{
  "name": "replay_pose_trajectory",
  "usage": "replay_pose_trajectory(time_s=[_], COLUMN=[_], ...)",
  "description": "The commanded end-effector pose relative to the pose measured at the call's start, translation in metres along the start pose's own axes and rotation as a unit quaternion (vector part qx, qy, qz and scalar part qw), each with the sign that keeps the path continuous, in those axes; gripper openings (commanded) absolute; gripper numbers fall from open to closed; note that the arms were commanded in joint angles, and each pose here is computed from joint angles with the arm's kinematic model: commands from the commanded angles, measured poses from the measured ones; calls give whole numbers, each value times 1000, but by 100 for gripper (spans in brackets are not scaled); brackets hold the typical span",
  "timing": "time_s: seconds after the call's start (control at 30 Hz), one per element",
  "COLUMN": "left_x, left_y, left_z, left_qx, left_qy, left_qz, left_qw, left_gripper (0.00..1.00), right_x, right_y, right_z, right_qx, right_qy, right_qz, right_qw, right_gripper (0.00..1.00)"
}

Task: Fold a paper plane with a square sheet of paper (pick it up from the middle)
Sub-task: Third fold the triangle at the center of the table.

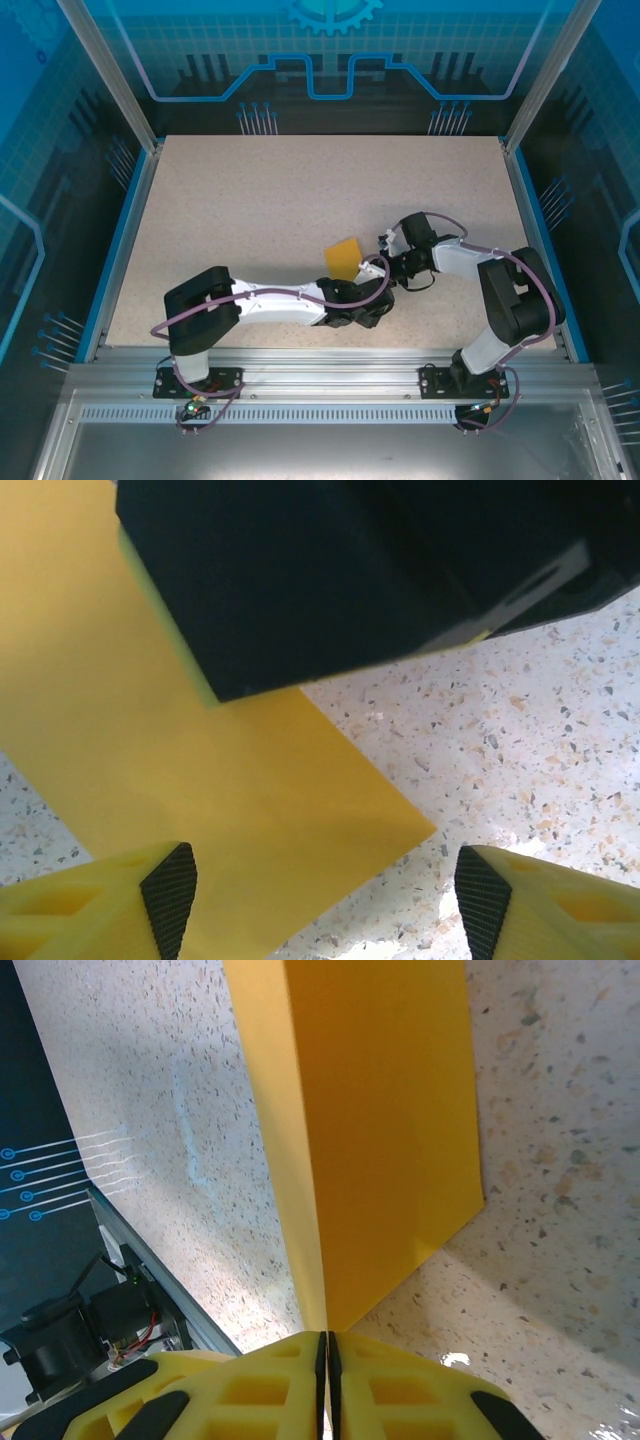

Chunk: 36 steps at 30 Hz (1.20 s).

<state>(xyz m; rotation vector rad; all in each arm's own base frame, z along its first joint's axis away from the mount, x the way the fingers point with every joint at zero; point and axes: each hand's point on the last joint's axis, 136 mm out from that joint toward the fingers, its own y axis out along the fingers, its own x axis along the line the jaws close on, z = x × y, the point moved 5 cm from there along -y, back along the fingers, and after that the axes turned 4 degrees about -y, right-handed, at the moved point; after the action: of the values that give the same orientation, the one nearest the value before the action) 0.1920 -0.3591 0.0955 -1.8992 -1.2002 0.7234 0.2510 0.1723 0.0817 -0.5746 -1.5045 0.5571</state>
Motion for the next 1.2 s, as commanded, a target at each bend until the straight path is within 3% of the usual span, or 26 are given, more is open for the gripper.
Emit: replay_pose_trajectory(time_s=[0.0, 0.27, 0.77, 1.03, 1.17], left_x=[2, 11, 20, 30, 38], left_y=[0, -11, -13, -14, -13], left_z=[-1, -5, -5, -1, 0], left_qx=[0, -26, -30, -22, -16], left_qy=[14, -4, -8, -33, -46], left_qz=[-31, -35, -25, 42, 64], left_qw=[999, 999, 999, 998, 997], left_gripper=[70, 40, 2, 0, 0], right_x=[2, -4, -7, -10, -1], right_y=[-3, -1, -1, -26, -28], right_z=[-4, -3, -3, -9, -16], right_qx=[3, 4, 5, -34, -40], right_qy=[6, 9, 11, -13, -34], right_qz=[-10, 1, 14, 116, 117], right_qw=[1000, 1000, 1000, 993, 992], right_gripper=[12, 13, 16, 26, 26])
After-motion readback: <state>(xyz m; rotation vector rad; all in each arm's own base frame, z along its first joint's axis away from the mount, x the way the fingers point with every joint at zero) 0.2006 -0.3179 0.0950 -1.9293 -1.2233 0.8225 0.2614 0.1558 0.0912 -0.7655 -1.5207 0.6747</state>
